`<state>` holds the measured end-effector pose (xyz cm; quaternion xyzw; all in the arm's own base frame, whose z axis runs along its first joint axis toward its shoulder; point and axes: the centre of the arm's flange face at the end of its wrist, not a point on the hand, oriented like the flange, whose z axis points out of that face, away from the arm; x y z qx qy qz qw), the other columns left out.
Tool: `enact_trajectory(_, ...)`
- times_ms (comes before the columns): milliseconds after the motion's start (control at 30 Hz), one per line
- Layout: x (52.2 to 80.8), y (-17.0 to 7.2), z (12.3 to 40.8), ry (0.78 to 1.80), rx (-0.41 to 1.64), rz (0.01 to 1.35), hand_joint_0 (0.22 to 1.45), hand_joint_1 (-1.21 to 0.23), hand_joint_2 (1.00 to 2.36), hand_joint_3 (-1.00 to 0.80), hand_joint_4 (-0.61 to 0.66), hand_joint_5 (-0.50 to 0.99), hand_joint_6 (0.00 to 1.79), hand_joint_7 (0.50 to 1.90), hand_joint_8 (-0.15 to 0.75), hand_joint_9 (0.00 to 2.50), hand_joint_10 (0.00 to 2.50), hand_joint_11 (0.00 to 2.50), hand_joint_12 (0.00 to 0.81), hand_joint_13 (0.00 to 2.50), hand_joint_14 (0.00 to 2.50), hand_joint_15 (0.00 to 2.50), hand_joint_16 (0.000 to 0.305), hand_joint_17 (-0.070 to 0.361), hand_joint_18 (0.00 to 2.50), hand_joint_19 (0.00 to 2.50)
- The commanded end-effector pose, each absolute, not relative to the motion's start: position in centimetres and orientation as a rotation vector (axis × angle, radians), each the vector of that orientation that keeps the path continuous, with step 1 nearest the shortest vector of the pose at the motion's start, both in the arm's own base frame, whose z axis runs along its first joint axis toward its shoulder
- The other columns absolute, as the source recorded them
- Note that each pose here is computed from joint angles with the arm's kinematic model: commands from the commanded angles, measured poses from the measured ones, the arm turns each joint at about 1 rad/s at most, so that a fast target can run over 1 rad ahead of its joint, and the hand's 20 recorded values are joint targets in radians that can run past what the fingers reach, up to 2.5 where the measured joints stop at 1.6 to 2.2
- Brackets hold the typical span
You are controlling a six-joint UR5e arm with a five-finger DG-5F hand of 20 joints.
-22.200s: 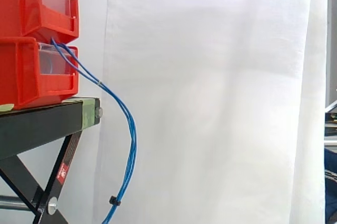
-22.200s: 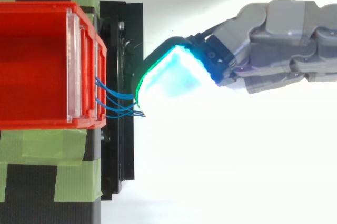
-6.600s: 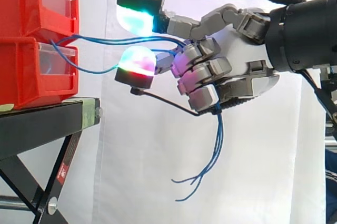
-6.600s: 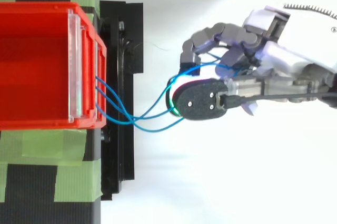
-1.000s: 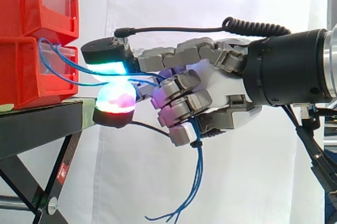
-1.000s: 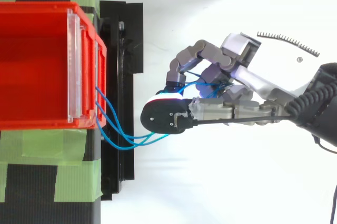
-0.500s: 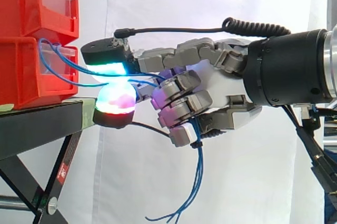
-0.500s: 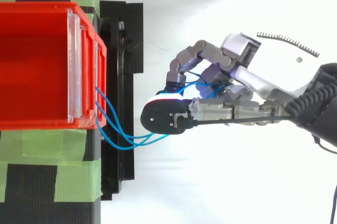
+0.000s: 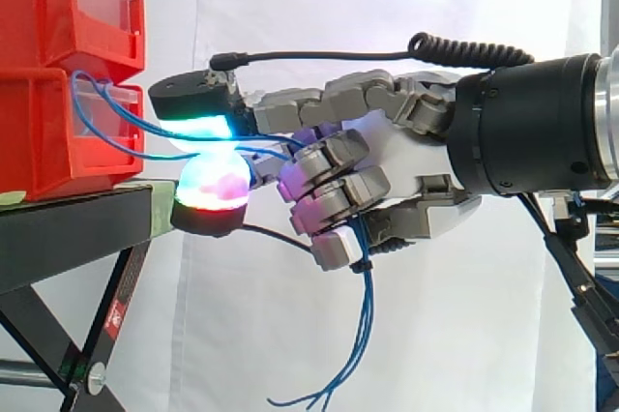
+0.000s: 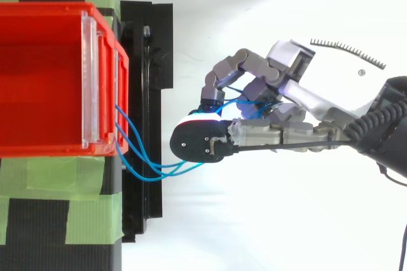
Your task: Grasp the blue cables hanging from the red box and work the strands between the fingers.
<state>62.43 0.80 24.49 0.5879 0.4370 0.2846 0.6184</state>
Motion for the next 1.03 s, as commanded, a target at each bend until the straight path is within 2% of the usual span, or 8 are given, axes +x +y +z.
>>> enact_trajectory(0,62.44,0.81,24.48,1.005,1.353,0.656,1.14,-0.71,1.0,0.32,0.25,-0.16,1.77,0.98,0.428,1.2,2.5,2.5,0.544,1.59,2.5,1.63,0.063,0.141,1.83,0.95)
enact_trajectory(1000,62.42,0.81,24.47,1.006,1.353,0.654,1.14,-0.7,1.0,0.32,0.25,-0.16,1.77,0.99,0.428,1.2,2.5,2.5,0.544,1.59,2.5,1.63,0.063,0.141,1.83,0.95)
